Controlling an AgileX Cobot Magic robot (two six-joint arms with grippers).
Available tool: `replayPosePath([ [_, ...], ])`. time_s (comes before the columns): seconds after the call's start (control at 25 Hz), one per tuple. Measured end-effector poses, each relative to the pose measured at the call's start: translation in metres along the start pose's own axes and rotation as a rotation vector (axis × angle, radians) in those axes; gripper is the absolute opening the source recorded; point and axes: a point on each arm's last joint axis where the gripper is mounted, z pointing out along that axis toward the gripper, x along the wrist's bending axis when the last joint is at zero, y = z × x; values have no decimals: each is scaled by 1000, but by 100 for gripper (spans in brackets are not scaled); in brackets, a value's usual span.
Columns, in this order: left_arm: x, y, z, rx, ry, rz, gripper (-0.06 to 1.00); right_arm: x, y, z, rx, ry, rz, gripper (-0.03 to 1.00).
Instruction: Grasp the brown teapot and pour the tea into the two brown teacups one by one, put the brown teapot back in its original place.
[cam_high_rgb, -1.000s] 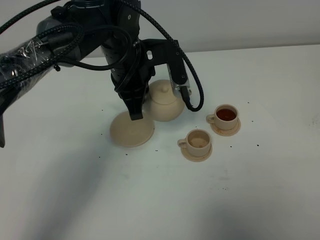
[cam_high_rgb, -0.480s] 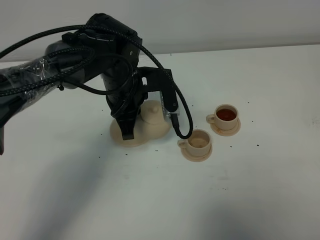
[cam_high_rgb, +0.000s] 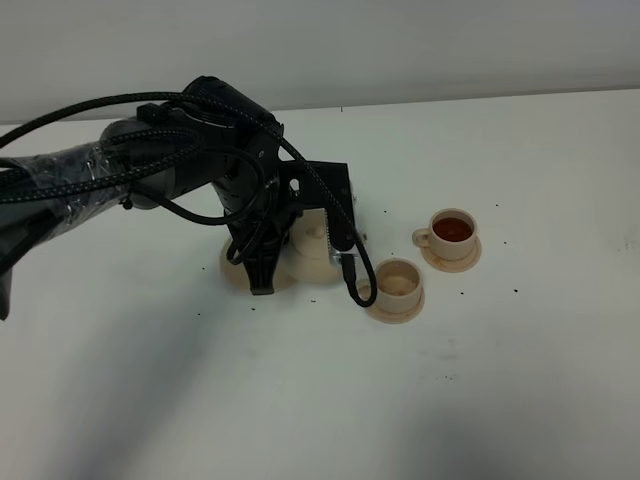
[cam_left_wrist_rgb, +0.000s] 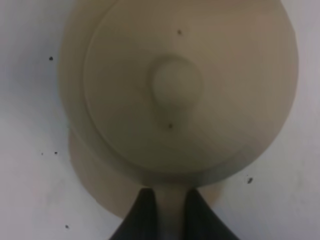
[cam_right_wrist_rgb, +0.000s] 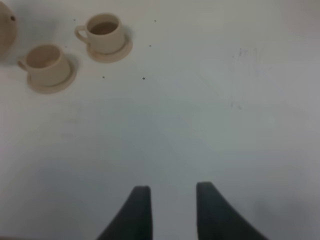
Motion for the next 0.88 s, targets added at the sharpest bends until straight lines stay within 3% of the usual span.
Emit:
replayPosePath([
  [0.52,-1,4,0,-16,17,14,12,0,0,0,0,0,1,24],
  [0.88,-6,14,-2,-5,45,73,12,0,0,0,0,0,1,24],
])
